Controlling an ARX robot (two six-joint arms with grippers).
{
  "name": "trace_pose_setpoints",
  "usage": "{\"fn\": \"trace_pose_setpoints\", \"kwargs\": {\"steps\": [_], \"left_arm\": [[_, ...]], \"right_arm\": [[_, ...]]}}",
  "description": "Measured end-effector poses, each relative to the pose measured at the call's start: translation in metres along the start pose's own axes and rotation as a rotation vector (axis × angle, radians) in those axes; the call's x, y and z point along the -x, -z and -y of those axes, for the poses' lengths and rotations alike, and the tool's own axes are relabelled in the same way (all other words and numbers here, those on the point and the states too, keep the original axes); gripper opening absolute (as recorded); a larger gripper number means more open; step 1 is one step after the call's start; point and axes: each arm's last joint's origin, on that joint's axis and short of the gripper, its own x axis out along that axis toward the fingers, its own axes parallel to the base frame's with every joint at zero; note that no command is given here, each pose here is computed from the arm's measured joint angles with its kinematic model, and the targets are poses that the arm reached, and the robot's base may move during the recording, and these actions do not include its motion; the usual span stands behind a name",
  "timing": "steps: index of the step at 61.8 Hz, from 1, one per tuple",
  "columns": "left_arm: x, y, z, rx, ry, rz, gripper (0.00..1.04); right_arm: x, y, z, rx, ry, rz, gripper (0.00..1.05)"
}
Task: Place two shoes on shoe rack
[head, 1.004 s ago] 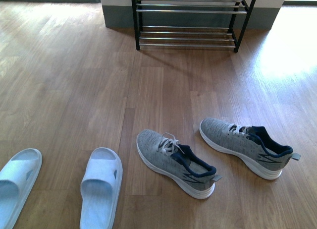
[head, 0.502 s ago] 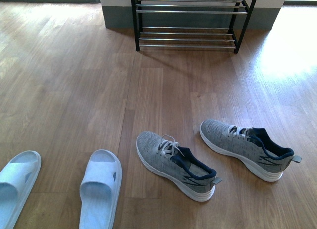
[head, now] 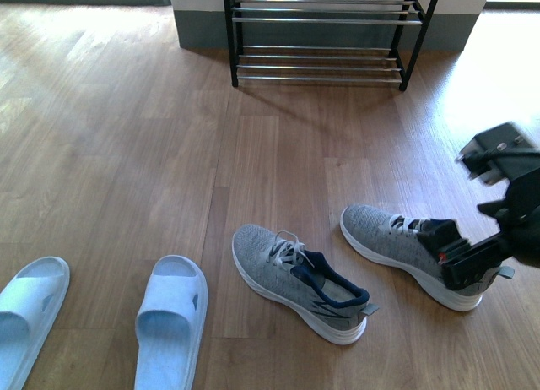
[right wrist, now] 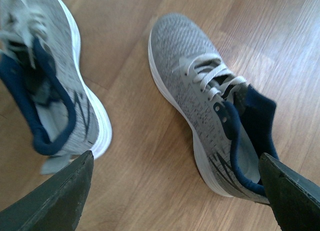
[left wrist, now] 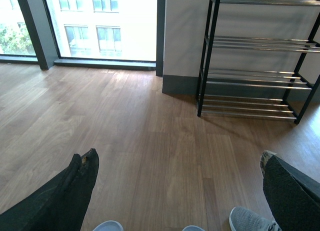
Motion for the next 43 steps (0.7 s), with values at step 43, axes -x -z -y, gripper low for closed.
{"fn": "trace_pose_setpoints", "kwargs": {"steps": [43], "left_arm": [[0.000,0.000,0.000,0.000,0.000,0.000,0.95]], "right_arm": [[-0.092,0.033,0.034,-0.030,0.036,-0.136,0.96]]}}
